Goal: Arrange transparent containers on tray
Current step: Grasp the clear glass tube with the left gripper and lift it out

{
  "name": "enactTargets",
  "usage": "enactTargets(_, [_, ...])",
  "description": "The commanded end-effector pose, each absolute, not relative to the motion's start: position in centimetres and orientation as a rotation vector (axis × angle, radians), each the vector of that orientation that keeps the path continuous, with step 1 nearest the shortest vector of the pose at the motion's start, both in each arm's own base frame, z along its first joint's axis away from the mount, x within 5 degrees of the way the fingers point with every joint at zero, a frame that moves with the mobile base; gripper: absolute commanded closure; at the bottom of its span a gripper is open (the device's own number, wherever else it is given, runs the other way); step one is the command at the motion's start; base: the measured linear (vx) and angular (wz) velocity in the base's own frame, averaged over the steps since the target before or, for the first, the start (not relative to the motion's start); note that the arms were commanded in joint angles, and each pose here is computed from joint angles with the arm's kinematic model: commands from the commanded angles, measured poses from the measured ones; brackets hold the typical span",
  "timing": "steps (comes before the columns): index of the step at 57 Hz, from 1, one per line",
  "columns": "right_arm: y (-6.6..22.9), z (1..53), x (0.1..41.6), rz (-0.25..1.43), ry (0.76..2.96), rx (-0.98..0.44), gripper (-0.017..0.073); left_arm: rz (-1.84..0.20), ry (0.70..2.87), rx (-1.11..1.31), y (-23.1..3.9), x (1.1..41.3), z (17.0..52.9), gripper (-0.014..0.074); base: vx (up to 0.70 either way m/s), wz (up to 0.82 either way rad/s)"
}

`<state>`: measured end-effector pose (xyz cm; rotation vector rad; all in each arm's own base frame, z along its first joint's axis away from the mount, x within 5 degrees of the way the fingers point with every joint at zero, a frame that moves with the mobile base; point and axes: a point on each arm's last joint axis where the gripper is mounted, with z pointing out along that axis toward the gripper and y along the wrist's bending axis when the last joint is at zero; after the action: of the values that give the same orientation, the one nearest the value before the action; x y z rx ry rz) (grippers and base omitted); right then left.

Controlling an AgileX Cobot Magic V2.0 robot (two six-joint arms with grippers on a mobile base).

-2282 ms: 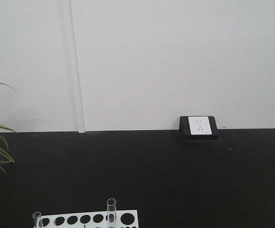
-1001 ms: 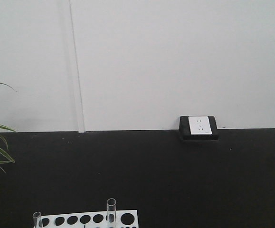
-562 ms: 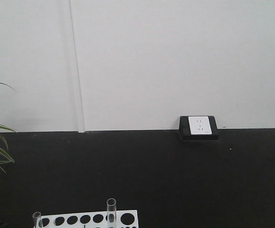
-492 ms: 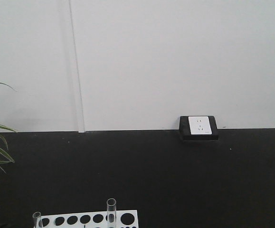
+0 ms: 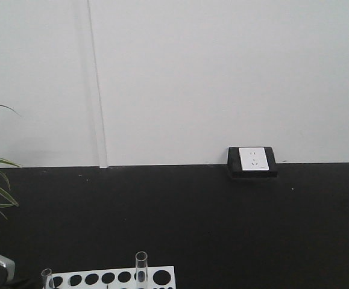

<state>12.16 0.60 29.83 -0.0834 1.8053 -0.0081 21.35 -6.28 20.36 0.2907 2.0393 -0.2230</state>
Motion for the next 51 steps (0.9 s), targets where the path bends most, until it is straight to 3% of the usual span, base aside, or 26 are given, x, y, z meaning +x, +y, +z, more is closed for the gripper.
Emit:
enactTargets(1, [0.6,31.4,12.4,-0.014,1.722,-0.088,0.0249,-0.276,1.859,0.287,-7.0,22.0,22.7,0.0151,0.0,0.0])
enactTargets(16, [0.6,31.2,12.3,-0.016,1.74,-0.087,0.0249,-0.3,1.743,0.3,-7.5,23.1,22.6,0.0151,0.0,0.0])
enactTargets(51, [0.6,31.2,12.3,-0.017,1.743,-0.087,0.0249,-0.293,1.821,0.231,-7.6,24.8,19.4,0.0151,0.0,0.0])
